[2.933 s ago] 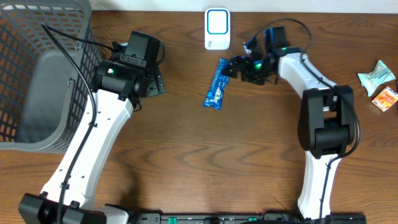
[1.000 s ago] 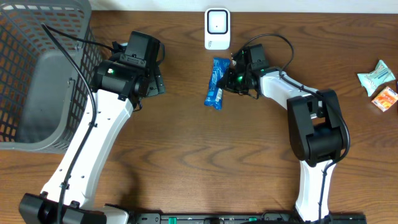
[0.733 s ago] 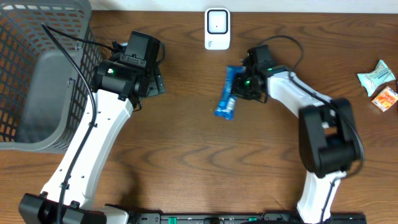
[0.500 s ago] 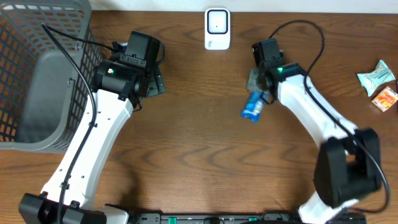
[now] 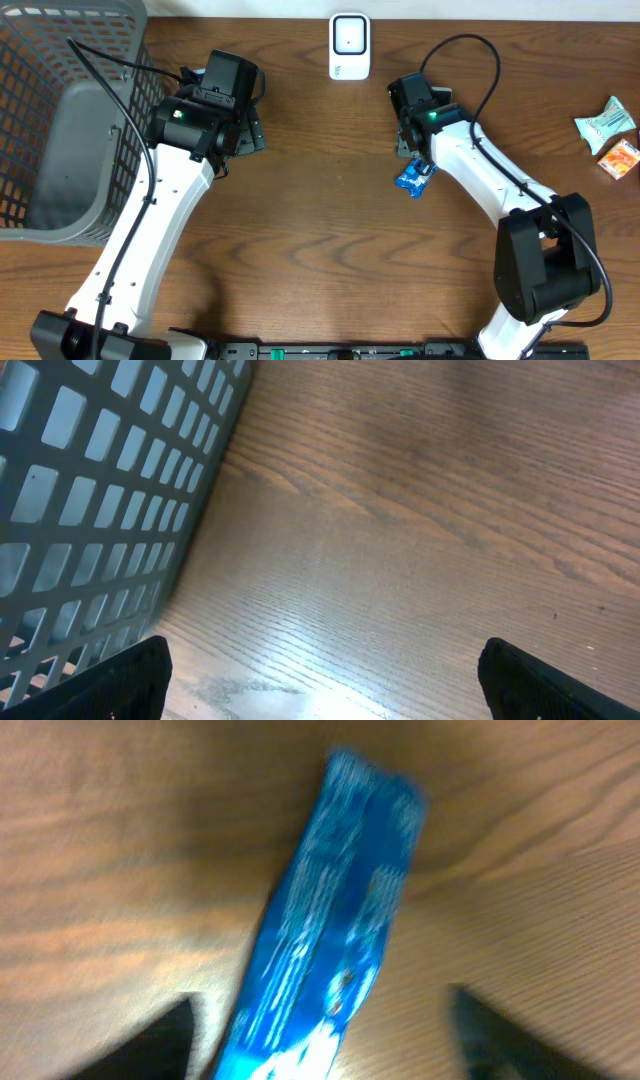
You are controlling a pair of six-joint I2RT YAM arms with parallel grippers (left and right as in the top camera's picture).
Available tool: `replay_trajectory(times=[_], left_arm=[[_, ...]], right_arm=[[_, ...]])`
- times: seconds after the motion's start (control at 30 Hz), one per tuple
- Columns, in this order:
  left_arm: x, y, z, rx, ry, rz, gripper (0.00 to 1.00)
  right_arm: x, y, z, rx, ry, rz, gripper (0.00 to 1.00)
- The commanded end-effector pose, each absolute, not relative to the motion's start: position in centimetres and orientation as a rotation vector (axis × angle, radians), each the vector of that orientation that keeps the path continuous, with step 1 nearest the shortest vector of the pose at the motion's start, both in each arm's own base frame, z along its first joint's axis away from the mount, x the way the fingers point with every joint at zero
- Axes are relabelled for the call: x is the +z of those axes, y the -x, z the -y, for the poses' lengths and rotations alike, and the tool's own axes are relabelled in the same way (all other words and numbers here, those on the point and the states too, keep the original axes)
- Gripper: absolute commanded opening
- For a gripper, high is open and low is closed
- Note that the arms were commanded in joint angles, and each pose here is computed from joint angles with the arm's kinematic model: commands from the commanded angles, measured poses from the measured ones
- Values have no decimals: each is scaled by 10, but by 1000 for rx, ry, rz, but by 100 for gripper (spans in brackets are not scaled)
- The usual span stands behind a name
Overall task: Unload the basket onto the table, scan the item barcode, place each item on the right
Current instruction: 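Lift the Oreo pack and turn it with the right gripper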
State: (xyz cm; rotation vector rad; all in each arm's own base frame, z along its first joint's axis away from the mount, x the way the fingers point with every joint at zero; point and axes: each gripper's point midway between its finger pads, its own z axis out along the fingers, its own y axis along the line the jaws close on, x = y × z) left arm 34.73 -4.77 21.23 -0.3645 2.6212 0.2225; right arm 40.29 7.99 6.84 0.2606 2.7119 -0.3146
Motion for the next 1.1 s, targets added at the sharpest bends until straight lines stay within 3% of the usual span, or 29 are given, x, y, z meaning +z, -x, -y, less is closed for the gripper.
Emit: replay_trajectory(times=[0.0,0.27,0.57,1.07], left_arm=[[212,-347,46,230,380,-2618,98],[212,-347,46,230,380,-2618,98],[212,-347,46,230,380,-2618,98],[212,-347,46,230,380,-2618,98]], right_arm=[[59,-389,-103,-94,-241,-2832,99],[56,-383,-104,-78,-272,-2863,99],[49,-393,-64,-341,-708,-2656,99],[21,-413,-52,-439,-714,-2580,98]])
